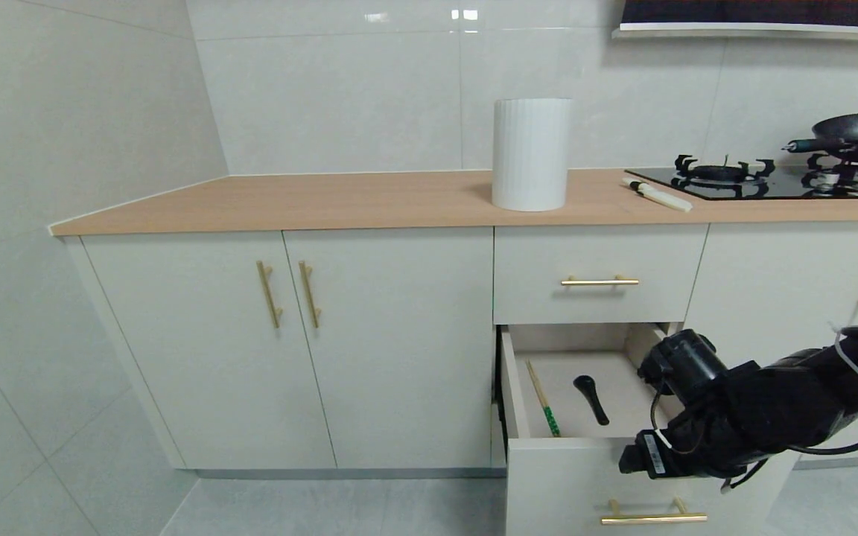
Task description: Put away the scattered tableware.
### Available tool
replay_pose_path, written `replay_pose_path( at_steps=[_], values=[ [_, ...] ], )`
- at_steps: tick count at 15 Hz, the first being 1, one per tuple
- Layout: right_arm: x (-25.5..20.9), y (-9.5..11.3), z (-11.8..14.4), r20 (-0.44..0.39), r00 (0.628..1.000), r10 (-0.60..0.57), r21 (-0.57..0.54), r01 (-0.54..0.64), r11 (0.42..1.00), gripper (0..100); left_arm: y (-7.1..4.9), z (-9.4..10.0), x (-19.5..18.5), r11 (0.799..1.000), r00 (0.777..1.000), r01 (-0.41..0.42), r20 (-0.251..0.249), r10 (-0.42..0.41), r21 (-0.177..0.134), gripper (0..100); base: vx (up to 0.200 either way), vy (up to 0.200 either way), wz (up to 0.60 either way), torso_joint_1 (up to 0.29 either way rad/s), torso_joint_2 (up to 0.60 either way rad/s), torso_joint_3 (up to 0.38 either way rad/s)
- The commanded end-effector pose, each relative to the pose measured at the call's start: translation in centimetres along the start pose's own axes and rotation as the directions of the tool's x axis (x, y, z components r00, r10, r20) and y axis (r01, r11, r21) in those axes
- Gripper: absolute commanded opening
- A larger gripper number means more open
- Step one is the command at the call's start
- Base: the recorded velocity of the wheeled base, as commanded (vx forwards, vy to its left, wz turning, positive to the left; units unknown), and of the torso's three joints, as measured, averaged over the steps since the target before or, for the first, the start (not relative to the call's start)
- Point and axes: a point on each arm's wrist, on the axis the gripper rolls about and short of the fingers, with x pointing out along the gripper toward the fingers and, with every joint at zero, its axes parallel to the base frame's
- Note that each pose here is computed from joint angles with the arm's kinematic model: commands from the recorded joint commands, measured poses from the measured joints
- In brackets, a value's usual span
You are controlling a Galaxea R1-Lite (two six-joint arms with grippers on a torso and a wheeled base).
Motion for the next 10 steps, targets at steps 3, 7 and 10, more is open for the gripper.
replay_pose_path(
  at_steps=[3,7,10],
  values=[
    [2.2,0.3,0.9,0.072,0.997,0.021,0.017,-0.022,1.000,100,0.0,0.0,0.0,1.000,1.000,0.000,0.000,0.000,0.000,100,0.000,0.000,0.00,0.000,0.00,0.000],
    [4.7,0.4,3.0,0.160,0.987,0.031,0.032,-0.037,0.999,100,0.0,0.0,0.0,1.000,1.000,-0.002,0.001,0.002,0.000,100,0.000,0.000,0.00,0.000,0.00,0.000],
    [6.4,0.3,5.0,0.188,0.982,0.025,0.051,-0.035,0.998,100,0.0,0.0,0.0,1.000,1.000,-0.002,0.001,0.002,0.000,100,0.000,0.000,0.00,0.000,0.00,0.000]
  ],
)
